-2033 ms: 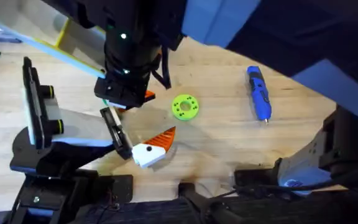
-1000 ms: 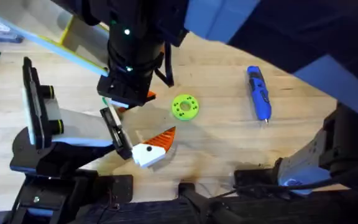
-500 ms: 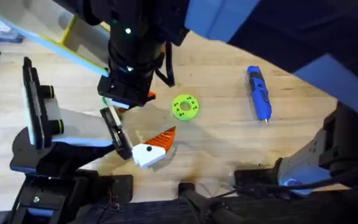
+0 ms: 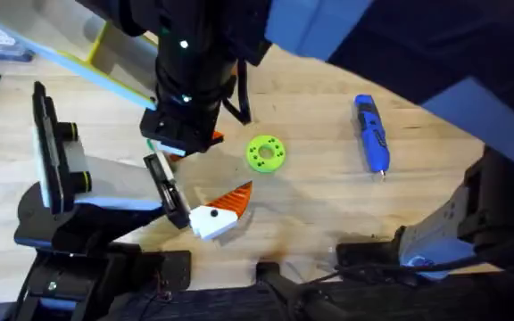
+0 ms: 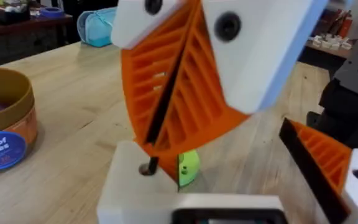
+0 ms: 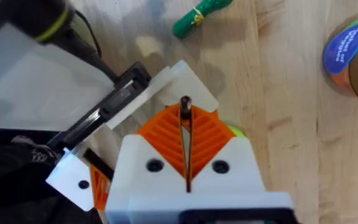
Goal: Pick up the gripper from the table and insert it into the empty holder that is missing its gripper. Then pick up a screw, insert it into the mounting hole, and use the screwdriver to tighten it. Finally, clean up the table by picking up the vegetable and placing it into the bucket.
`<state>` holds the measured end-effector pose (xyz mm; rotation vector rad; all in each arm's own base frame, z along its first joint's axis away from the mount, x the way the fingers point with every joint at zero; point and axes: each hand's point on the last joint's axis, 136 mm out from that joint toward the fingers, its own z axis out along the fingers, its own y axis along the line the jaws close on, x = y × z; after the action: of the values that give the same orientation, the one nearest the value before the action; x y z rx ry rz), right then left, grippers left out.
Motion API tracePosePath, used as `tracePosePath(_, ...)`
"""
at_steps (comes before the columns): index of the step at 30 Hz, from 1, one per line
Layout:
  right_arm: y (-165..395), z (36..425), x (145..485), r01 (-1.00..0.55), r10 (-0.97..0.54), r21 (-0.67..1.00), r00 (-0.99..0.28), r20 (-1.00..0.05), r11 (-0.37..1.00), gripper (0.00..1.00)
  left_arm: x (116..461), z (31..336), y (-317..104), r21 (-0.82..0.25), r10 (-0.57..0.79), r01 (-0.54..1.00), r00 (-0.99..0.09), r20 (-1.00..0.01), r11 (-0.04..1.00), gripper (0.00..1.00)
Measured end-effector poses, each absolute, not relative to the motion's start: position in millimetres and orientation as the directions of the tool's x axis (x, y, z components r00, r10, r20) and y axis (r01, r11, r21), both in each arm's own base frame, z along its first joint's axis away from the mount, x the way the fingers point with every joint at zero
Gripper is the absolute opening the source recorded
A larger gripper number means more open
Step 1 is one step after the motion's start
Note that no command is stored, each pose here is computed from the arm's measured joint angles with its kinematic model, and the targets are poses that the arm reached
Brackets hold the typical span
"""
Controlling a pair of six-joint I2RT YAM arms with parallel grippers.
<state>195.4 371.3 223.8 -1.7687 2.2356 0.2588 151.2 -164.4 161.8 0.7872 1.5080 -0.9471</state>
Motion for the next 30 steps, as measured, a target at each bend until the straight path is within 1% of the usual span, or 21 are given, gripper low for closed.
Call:
tracePosePath(5,372.3,221.7,196.0,-0.972,-0.923,-0.03,-0.213,-0.321,0.235,0.009,151.2,161.8,-164.4,-0.139,-0.024,0.881,-0.144,-0.989,0.453,0.988)
tracePosePath(11,376.0,208.1,197.6,-0.972,-0.932,-0.019,-0.218,-0.291,0.234,0.009,151.3,161.2,-164.4,-0.15,-0.028,0.879,-0.155,-0.988,0.453,0.988)
tracePosePath(30,375.4,208.4,197.4,-0.972,-0.932,-0.017,-0.219,-0.29,0.234,0.009,151.4,160.9,-164.4,-0.151,-0.027,0.879,-0.156,-0.987,0.453,0.988)
